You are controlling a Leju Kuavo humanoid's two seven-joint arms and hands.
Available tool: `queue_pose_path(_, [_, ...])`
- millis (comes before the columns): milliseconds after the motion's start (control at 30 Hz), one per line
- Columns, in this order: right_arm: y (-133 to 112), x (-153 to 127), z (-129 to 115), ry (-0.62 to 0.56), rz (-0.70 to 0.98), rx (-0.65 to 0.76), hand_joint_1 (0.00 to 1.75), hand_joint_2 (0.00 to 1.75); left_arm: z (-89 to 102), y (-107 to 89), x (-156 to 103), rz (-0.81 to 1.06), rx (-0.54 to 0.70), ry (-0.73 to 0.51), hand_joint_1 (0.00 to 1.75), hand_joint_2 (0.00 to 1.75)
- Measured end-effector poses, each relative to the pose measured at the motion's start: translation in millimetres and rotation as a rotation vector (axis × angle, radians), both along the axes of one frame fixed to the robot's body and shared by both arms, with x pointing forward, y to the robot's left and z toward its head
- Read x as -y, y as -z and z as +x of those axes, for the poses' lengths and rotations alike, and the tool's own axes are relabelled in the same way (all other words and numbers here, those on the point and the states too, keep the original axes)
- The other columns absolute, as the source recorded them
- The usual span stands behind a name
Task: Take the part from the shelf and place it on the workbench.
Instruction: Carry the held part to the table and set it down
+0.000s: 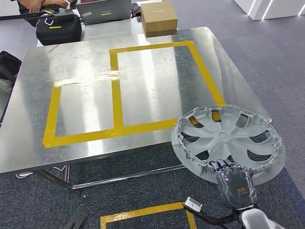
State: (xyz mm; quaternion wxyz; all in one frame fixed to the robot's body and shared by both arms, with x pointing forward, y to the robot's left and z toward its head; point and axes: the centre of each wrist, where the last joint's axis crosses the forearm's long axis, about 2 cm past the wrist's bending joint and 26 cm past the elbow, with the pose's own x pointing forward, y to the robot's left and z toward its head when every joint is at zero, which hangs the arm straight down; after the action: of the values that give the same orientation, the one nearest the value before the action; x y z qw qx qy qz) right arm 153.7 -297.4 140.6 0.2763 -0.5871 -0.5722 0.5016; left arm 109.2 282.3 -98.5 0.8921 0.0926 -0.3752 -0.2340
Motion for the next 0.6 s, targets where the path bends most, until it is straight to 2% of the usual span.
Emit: queue_pose_path(600, [0.2, 0.0, 0.0, 0.003, -0.005, -0.004, 1.75, 1.75, -0.1, 0.0, 0.0, -0.001, -0.002, -0.002, 0.0, 0.0])
